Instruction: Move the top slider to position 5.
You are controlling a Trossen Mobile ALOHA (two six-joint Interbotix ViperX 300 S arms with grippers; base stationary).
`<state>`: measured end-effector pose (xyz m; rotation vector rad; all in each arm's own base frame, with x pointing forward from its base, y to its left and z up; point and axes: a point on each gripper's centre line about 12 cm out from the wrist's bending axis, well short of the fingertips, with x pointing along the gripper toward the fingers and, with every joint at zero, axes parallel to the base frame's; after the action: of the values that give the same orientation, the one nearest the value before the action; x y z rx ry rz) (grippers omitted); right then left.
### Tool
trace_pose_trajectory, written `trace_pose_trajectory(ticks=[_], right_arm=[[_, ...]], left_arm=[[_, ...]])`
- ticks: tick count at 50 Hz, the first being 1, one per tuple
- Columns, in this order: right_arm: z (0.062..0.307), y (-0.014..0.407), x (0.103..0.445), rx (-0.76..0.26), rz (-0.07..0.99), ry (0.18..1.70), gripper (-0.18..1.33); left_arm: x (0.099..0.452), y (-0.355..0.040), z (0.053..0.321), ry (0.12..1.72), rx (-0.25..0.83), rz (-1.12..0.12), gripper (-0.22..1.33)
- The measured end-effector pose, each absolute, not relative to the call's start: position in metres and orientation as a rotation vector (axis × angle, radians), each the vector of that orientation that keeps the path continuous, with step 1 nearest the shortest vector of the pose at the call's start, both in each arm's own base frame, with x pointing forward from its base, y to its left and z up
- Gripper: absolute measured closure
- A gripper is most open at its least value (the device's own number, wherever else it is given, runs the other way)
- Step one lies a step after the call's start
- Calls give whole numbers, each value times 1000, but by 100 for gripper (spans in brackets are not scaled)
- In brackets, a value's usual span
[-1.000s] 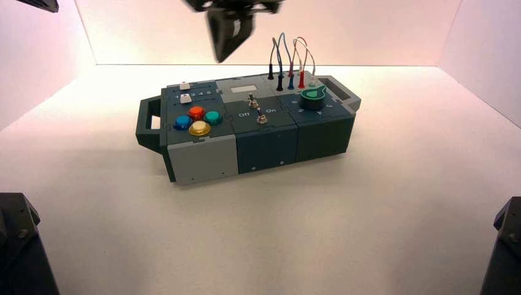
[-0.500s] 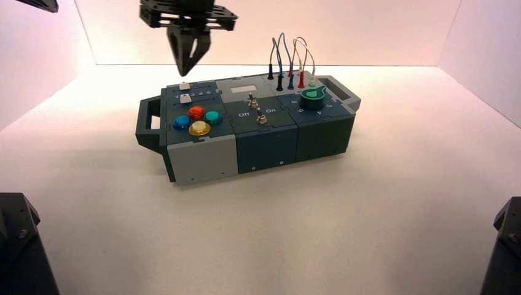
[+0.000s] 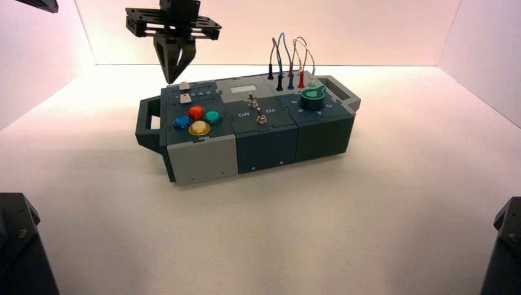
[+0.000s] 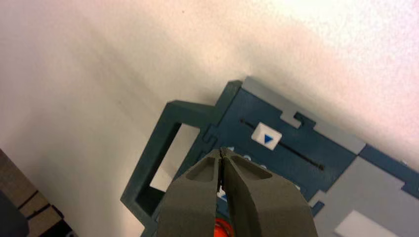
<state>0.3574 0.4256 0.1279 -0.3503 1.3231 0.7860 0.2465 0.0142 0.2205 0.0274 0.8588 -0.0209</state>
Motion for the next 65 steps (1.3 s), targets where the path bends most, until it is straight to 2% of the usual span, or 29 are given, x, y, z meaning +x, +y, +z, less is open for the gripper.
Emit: trace_pose_trajectory(ticks=[37,65], right_arm=[[110,416,380,-340,748,1360,129],[109,412,389,-327,736,1362,129]], left_arm=[[247,14,221,857,28,-21,128],[247,14,223,853,28,-21,128]])
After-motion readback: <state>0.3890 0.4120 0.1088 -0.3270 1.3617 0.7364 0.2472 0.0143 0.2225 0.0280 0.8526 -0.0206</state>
